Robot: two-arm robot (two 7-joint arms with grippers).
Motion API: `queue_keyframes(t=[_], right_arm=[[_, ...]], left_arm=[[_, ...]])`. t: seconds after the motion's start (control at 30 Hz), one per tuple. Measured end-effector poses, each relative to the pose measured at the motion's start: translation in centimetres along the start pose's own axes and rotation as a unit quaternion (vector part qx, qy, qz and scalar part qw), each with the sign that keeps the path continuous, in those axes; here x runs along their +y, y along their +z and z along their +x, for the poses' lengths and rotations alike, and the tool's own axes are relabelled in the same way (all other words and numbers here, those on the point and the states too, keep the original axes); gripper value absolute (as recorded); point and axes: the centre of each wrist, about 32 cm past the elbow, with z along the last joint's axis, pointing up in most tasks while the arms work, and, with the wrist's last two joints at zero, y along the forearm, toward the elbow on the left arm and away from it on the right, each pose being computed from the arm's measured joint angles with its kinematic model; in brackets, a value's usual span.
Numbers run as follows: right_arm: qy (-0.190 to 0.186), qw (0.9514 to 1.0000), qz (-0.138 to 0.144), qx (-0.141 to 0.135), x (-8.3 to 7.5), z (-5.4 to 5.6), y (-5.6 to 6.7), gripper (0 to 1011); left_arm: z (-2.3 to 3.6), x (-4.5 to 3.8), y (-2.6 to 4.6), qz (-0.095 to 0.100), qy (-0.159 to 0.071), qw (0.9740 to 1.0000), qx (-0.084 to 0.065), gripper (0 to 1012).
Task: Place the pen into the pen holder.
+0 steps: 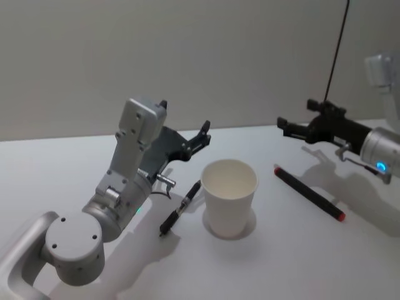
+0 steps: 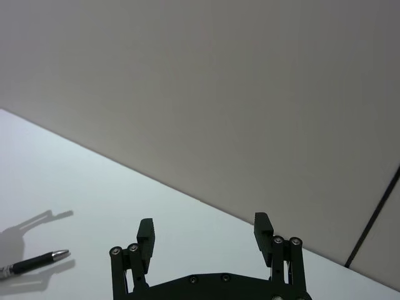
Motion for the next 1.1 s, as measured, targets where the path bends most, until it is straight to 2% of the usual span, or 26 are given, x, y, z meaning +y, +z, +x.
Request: queue_keyframes(t=[0.2, 0.47, 0.57, 0.8, 1.1], right_arm=[[0.029, 0.9988, -0.04, -0.003, 1.0, 1.5, 1.4, 1001], [0.037, 0.9954, -0.086, -0.022, 1.3, 1.8, 2.9, 1001], [0.031, 0.9942, -0.098, -0.032, 1.2, 1.5, 3.6, 1002], [-0.004, 0.9912, -0.123, -0.047, 1.1, 0.2, 4.0, 1001], [-0.051, 0.9876, -0.139, -0.051, 1.4, -1.9, 3.2, 1001]], left_arm=[[0.0, 0.0, 0.0, 0.0, 0.0, 1.0, 0.0, 1001], [0.0, 0.0, 0.0, 0.0, 0.0, 1.0, 0.0, 1001], [0.0, 0.0, 0.0, 0.0, 0.0, 1.0, 0.0, 1001], [0.0, 0.0, 0.0, 0.0, 0.0, 1.0, 0.0, 1001], [0.0, 0.0, 0.0, 0.0, 0.0, 1.0, 0.0, 1001]])
